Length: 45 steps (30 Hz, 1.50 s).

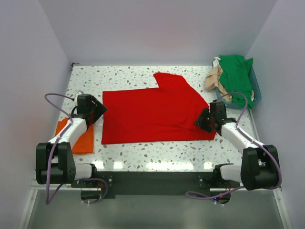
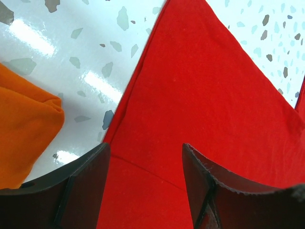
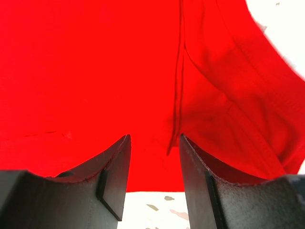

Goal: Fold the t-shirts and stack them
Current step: Fold the tshirt

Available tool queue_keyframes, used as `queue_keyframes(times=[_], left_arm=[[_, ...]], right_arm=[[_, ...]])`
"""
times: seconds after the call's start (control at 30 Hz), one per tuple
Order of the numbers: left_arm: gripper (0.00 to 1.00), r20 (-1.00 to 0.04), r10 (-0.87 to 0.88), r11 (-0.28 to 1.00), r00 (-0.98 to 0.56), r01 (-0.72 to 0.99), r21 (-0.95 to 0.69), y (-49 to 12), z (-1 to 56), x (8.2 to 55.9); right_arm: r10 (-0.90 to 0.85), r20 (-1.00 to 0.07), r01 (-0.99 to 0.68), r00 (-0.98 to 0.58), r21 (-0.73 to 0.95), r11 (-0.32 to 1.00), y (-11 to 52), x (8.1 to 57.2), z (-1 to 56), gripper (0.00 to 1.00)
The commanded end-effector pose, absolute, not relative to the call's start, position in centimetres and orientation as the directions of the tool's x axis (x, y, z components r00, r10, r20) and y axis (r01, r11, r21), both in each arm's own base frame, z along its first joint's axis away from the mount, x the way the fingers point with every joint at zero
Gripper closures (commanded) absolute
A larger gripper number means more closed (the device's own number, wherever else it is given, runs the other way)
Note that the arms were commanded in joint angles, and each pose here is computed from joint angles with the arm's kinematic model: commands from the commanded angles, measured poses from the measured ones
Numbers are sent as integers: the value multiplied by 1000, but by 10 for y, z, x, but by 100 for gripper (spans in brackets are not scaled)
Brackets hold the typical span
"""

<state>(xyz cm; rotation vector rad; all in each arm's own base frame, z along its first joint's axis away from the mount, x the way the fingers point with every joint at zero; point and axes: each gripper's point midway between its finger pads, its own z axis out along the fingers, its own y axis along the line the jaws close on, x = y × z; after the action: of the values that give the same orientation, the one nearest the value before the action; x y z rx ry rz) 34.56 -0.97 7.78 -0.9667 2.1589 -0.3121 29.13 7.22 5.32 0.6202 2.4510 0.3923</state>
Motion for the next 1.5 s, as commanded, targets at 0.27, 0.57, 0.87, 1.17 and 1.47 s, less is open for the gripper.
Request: queue_keyframes(times=[0.27, 0.57, 0.87, 1.17, 1.47], left_arm=[[34, -545, -730, 682, -413, -499, -534, -14, 90, 352], [34, -545, -727, 685, -419, -501, -529, -14, 87, 350], [34, -544, -729, 683, -416, -499, -533, -15, 88, 352], [34, -540, -730, 682, -420, -498, -536, -16, 87, 354], [34, -527, -734, 679, -429, -493, -544, -19, 86, 357]], right_arm=[[524, -473, 364, -708, 392, 845, 74, 292, 39, 54], [531, -455, 365, -715, 404, 839, 80, 293, 32, 62], [532, -462, 342, -710, 434, 833, 87, 301, 49, 86], [527, -459, 313, -715, 464, 829, 100, 314, 60, 97], [469, -494, 248, -732, 448, 859, 132, 355, 80, 98]])
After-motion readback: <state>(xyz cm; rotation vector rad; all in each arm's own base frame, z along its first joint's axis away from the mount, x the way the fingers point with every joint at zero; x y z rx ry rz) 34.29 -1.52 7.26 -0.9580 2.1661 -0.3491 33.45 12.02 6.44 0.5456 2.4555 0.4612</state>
